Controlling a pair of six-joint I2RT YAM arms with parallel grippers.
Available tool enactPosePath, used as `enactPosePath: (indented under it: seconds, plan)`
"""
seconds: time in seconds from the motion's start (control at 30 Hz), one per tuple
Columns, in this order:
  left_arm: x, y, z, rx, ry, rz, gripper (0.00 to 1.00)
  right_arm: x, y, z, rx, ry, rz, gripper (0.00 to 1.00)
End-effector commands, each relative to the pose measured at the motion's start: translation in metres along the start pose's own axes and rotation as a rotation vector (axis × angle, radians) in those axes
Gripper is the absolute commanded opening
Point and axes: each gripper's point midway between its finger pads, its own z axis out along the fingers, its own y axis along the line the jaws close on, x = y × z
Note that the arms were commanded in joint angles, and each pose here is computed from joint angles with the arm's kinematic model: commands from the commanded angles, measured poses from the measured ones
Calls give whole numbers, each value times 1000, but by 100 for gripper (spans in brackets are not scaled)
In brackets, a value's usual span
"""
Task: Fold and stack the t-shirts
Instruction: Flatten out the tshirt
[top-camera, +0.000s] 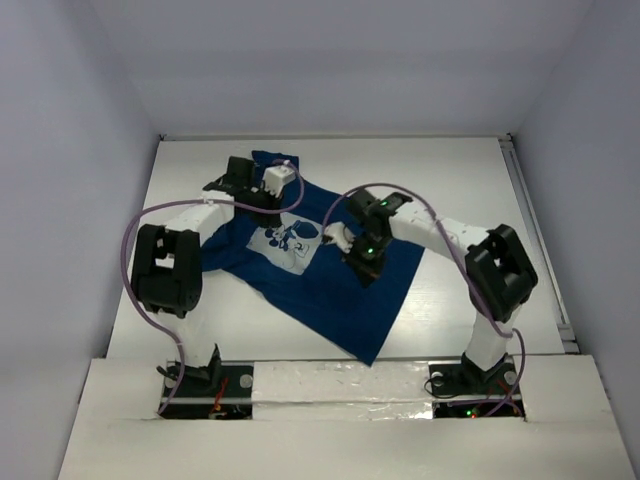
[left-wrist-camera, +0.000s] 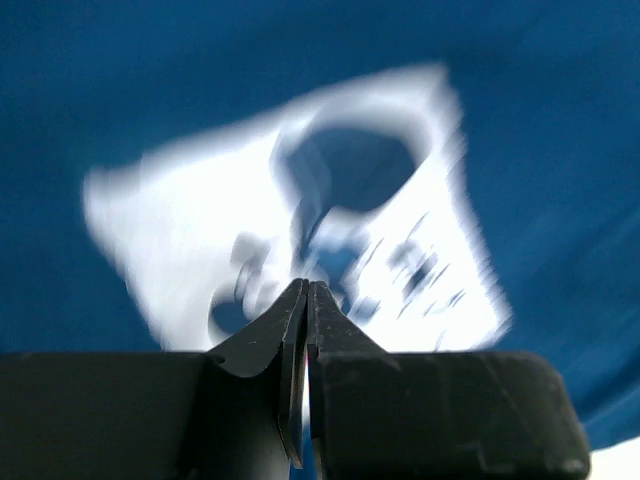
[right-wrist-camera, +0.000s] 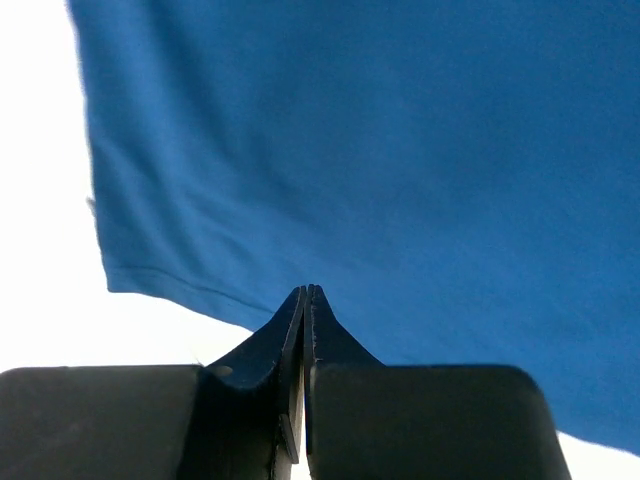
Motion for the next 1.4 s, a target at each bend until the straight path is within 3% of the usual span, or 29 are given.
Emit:
enactPosePath:
  seconds: [0.0,0.07,0.13,0.27,0.6,0.8,1.13,1.37]
  plan:
    - [17,37,-37,-98,-6,1,0,-4,35,21,-41,68,-124,2]
    - [35,58,-56,-132,-2,-58,1,-9,49,32,-53,81,-167,2]
    - [45,74,-75,-164,-14,-74,9,-12,56,38,-58,84,-187,3]
    - [72,78,-93,-206,7,-80,14,-9,60,56,-62,116,-192,2]
    - [137,53,-79,-145,135,-115,11,29,41,92,-13,288,-108,0]
    - [158,89,-86,-323,180,-115,15,45,38,97,3,337,-77,0]
    - [169,103,-63,-300,234,-210,15,79,17,65,55,408,1,0]
    - [166,79,-61,-208,245,-218,15,84,-42,25,176,359,121,0]
